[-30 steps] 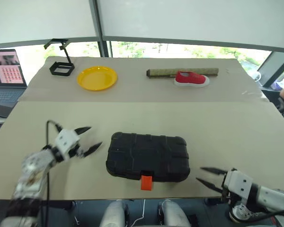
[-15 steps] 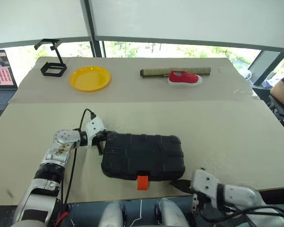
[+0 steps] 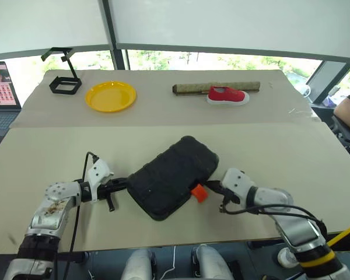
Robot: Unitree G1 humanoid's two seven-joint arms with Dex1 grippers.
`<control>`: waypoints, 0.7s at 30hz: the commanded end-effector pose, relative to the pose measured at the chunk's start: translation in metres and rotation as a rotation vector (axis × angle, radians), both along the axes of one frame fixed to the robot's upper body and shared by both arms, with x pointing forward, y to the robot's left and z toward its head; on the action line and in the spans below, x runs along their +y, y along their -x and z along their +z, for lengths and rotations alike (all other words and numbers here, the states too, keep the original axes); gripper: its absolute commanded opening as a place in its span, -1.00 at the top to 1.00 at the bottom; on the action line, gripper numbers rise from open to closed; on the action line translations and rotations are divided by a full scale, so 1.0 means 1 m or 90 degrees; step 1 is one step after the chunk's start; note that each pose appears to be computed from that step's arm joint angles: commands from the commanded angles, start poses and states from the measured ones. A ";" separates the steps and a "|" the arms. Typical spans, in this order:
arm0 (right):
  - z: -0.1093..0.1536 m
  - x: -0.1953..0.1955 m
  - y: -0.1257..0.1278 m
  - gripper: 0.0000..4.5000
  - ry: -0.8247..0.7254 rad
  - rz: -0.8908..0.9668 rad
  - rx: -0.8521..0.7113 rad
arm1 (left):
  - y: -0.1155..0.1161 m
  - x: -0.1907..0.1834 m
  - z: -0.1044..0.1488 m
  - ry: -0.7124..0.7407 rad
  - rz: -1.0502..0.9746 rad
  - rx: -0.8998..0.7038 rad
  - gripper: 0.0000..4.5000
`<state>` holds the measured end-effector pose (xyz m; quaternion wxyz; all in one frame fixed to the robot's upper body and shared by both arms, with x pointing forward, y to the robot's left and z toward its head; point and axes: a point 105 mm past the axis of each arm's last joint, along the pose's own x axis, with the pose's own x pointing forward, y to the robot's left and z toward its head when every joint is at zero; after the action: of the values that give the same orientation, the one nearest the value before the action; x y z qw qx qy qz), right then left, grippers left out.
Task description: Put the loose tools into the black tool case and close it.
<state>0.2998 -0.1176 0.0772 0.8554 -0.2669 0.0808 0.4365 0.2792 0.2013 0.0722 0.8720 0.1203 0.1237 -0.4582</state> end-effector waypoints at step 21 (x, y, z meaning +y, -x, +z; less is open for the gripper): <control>0.023 -0.008 0.062 1.00 -0.070 0.045 0.074 | -0.031 -0.120 0.094 0.051 -0.291 -0.082 0.98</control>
<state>0.2384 -0.1322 0.0914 0.8449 -0.1959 0.1150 0.4843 0.3104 0.0892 0.1690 0.7699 0.1230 0.0159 -0.6260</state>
